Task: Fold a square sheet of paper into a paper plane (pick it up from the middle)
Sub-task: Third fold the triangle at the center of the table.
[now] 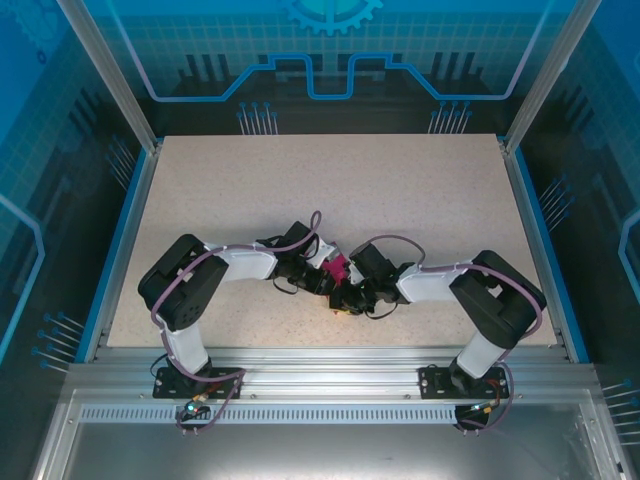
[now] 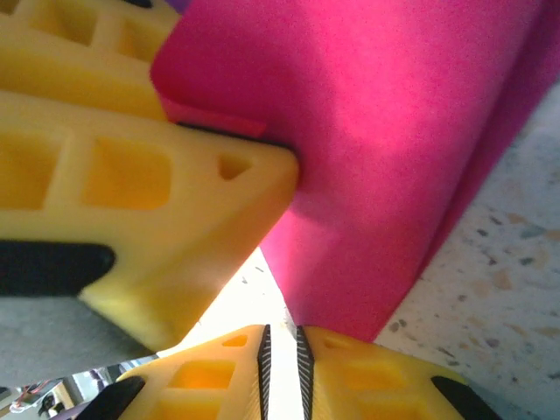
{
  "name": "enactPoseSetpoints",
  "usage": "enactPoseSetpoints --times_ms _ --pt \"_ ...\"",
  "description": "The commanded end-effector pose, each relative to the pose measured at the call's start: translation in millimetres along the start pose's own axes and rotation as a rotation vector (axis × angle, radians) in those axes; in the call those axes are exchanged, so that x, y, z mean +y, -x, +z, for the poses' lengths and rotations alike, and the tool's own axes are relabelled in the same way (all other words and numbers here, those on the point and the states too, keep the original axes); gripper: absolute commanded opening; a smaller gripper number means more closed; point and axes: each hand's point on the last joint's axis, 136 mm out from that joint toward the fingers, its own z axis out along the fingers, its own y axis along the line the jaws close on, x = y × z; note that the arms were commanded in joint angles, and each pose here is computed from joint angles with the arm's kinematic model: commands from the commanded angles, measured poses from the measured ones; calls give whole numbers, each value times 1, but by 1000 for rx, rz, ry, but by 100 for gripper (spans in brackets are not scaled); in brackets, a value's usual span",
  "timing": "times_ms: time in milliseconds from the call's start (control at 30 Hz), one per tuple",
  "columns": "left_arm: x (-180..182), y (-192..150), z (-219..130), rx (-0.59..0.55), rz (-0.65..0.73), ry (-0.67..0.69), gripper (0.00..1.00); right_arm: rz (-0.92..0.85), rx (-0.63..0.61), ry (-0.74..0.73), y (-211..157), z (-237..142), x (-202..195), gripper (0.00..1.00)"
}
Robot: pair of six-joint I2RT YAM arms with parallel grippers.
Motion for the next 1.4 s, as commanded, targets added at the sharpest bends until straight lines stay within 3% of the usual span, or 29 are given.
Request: enactPoseSetpoints --times_ms 0,400,667,1000,1367 --pt "3 -7 4 37 -29 -6 16 30 51 -64 -18 9 -25 19" --pt "5 -7 5 39 -29 -2 16 28 -127 -17 23 -39 -11 19" --pt "6 -8 6 45 -33 -1 16 59 -194 32 53 -46 -5 18" --pt "5 -7 6 42 -31 -3 16 66 -170 75 66 -32 6 18" --pt "6 -8 7 48 -37 -1 16 108 -143 -69 59 -18 -35 18"
